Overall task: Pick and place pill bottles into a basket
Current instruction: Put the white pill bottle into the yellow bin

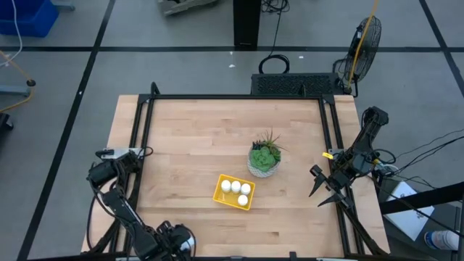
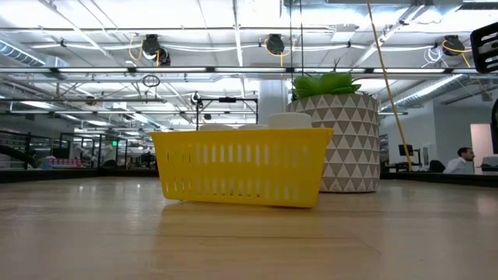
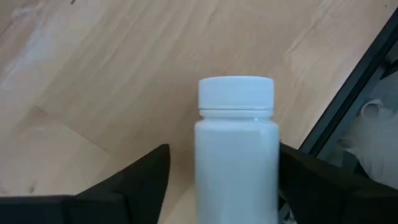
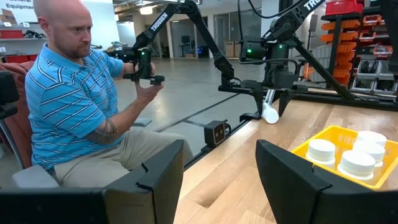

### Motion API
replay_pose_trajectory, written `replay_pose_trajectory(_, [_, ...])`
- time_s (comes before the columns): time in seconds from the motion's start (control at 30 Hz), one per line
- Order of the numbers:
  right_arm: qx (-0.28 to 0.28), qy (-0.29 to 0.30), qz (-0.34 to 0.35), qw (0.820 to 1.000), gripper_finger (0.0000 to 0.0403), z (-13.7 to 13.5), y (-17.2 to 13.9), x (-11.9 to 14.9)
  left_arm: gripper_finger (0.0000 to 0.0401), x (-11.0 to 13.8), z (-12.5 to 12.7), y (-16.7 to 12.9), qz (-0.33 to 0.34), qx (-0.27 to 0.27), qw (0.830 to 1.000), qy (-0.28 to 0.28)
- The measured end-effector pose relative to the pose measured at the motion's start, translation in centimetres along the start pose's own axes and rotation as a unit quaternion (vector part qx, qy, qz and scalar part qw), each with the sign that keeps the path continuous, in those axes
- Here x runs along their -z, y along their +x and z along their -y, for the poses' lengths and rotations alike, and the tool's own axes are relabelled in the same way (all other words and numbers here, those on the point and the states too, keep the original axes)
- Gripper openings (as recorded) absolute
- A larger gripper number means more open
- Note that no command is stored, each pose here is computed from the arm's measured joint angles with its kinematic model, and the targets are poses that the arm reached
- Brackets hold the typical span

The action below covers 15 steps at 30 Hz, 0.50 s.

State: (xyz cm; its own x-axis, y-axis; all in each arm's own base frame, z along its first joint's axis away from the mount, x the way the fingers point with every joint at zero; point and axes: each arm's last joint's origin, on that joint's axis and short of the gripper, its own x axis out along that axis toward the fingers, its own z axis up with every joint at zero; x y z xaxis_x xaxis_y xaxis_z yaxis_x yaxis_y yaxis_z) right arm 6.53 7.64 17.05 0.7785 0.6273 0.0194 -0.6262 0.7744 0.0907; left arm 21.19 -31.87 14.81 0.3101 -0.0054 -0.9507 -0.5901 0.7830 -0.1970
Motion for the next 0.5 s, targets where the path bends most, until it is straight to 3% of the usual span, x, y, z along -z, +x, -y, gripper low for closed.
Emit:
replay_pose_trajectory(0.27, [0.000, 0.000, 0.000, 1.000, 0.0194, 0.00, 0.00, 0.00, 0.0214, -0.01, -0.06, 0.00, 0.001, -0.003, 1.000, 0.000])
replay_pose_trajectory(0.5, [0.000, 0.000, 0.000, 1.000, 0.0194, 0.00, 0.00, 0.00, 0.0197, -0.12, -0.08, 0.00, 0.020, -0.003, 1.000, 0.005])
